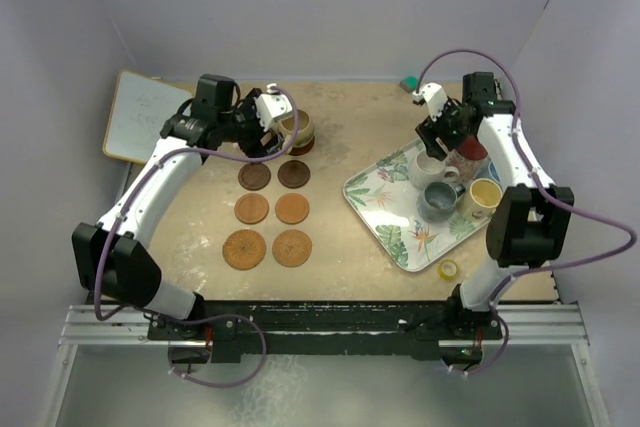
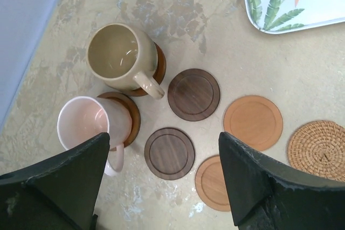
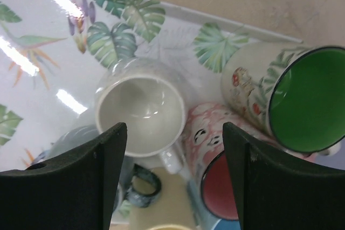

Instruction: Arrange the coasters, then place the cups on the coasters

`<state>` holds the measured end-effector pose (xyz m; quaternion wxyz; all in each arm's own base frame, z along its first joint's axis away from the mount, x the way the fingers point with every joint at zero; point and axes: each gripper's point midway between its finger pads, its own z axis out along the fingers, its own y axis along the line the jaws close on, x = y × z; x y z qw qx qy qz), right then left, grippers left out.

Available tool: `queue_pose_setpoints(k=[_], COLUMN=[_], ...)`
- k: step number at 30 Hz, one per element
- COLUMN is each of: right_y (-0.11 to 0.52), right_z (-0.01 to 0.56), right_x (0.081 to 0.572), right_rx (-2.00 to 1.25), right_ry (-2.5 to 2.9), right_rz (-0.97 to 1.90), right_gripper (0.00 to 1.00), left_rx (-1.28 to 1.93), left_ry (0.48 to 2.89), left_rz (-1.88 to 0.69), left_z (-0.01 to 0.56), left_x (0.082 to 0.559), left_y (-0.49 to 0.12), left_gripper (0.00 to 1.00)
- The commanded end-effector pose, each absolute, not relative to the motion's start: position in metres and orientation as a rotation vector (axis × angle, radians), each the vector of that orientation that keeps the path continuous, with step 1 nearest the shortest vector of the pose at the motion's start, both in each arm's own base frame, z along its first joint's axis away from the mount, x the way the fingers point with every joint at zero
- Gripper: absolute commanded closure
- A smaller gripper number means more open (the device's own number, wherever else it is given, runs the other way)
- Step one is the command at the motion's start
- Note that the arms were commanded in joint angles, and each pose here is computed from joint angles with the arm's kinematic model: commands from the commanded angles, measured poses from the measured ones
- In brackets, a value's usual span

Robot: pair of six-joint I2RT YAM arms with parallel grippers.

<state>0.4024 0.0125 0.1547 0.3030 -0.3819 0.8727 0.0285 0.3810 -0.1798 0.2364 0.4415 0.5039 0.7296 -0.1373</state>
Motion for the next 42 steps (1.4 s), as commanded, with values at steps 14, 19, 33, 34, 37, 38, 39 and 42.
queue_pose_setpoints(k=[14,19,33,34,37,38,39,42], right_y=[0.019,0.032,0.077,0.079,0.087,0.089,0.091,0.094], right_z=[0.107,0.092,0.092,0.093,0.095,0.096,0.096,0.097], right_x=[0.437,0.436,0.425,0.424,0.422,0.422,0.421,0.416], right_rx=[-1.410,-1.424,-1.251,-1.229,-1.142,-1.115,-1.087,-1.018], right_ry=[2.339,2.368,2.414,2.421,2.453,2.465,2.476,2.512], right_rz=[0.103,0.103,0.122,0.117,0.120,0.114,0.109,0.095], right_gripper=[0.30,0.37,0.56,0.56,0.57,0.57,0.57,0.57], left_rx=[1.206,1.207,1.222,1.224,1.223,1.224,1.225,1.221], left_ry=[1.724,1.733,1.733,1.734,1.731,1.728,1.728,1.729], left_rz=[-0.313,-0.323,-0.324,-0.325,-0.327,-0.329,-0.330,-0.332], left_z=[0.262,0.258,0.255,0.254,0.255,0.256,0.256,0.257], left_x=[0.367,0.364,0.352,0.352,0.350,0.349,0.348,0.348], left_y=[-0.174,-0.174,-0.171,-0.171,-0.170,-0.171,-0.171,-0.170], left_gripper=[0.20,0.20,0.19,0.19,0.19,0.19,0.19,0.18])
